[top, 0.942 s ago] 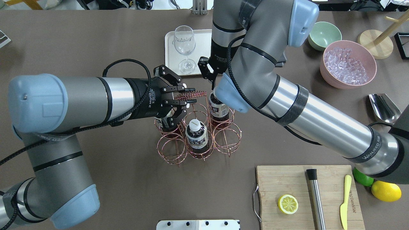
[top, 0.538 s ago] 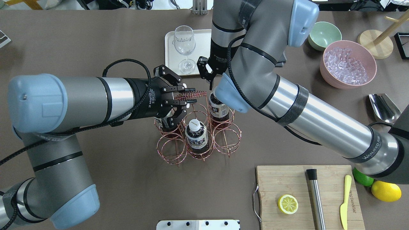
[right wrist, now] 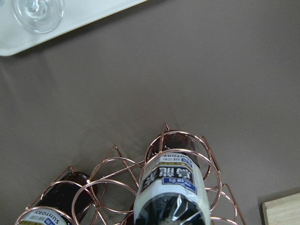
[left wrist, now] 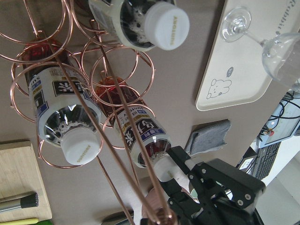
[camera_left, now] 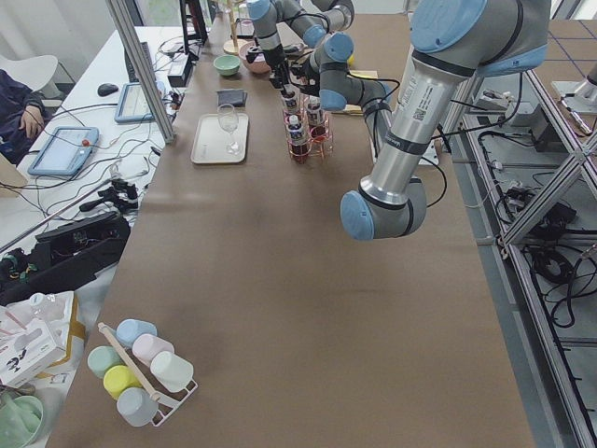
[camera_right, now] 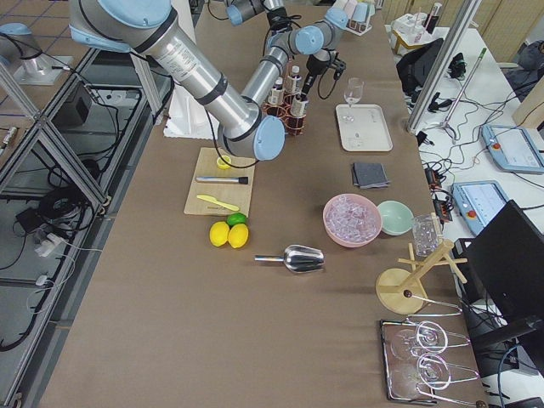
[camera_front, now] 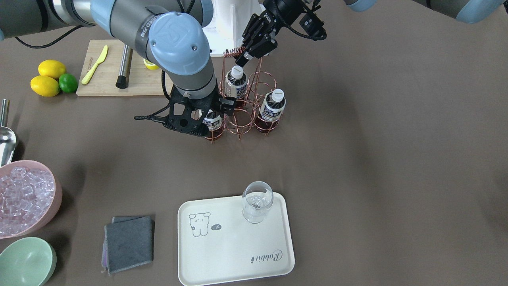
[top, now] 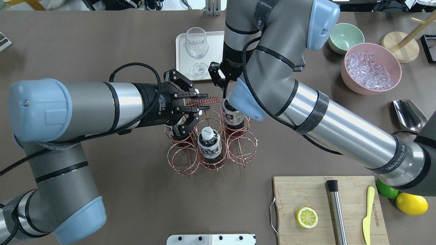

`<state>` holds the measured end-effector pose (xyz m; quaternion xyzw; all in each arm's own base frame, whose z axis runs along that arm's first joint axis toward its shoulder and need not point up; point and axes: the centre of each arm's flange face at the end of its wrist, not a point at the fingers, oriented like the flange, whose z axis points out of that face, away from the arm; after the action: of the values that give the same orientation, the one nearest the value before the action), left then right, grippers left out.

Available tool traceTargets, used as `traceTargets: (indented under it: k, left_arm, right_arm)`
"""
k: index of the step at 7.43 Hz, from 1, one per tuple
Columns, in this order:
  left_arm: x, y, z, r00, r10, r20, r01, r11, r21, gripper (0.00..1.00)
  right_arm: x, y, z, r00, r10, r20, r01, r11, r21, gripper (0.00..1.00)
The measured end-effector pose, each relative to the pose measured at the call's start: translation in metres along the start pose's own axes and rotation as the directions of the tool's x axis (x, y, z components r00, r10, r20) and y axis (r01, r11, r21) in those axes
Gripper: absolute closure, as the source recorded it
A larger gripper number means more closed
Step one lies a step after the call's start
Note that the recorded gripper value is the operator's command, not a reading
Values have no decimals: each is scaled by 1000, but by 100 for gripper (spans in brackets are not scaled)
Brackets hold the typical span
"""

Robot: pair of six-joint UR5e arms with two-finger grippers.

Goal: Take tea from basket to plate

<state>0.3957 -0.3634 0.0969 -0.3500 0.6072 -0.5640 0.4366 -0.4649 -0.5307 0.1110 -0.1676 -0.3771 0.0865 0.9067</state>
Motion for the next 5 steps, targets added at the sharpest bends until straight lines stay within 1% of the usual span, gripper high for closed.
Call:
traceTargets:
  k: [1, 5]
  left_arm:
    - [0, 0, 0, 1000, -1, 0, 1, 1000, 0, 100]
    - [0, 0, 0, 1000, 0, 0, 0, 1000, 1, 100]
  right_arm:
    - [0, 1, 0, 1000, 0, 3, 0, 1000, -6, 100]
    - [1, 5, -4, 1000, -3, 9, 3, 1000, -15, 100]
